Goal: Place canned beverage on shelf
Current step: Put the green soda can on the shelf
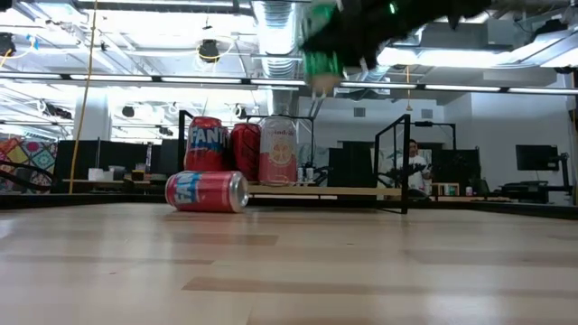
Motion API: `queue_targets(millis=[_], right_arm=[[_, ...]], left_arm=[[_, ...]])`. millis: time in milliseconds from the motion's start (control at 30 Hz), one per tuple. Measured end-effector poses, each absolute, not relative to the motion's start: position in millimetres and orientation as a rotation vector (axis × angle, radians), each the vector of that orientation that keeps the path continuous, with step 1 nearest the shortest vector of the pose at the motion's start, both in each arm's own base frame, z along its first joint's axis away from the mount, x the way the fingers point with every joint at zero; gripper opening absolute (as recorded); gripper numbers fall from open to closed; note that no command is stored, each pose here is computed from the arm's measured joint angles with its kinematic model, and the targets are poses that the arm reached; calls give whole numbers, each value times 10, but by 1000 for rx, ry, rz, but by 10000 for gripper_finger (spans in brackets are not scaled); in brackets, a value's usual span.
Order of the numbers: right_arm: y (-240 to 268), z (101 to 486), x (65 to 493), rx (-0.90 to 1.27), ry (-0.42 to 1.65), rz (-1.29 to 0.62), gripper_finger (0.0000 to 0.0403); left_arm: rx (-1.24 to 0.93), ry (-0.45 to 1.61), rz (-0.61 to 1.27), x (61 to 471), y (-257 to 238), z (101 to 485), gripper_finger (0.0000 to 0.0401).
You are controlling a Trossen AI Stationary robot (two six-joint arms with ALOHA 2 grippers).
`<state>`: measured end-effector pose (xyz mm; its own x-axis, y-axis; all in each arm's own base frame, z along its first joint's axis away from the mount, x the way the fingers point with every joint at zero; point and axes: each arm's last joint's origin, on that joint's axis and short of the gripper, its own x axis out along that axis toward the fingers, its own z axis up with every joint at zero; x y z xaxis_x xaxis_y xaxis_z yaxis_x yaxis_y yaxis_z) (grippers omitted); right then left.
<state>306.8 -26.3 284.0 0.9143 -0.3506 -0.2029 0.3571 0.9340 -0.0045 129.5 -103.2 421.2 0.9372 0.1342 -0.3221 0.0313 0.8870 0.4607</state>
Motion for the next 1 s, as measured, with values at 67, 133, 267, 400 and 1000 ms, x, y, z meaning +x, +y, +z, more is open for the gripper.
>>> queue_targets(millis=[67,133,267,400,1000], right_arm=[[-334,2751,3089,31,214,-381,277],[-412,2634,3116,22,245,-395,277],[-612,2374,3205,20,244,-401,277],[-804,2204,3232,37,222,-407,277],[-1234,1842,2941,138,213,-332,277]], left_arm=[[484,359,61,1309,-1040,4205,323],[480,356,65,1324,-1056,4203,323],[459,361,70,1351,-1084,4187,323],[435,372,58,1362,-1114,4164,323],[420,404,69,1370,-1126,4117,323]])
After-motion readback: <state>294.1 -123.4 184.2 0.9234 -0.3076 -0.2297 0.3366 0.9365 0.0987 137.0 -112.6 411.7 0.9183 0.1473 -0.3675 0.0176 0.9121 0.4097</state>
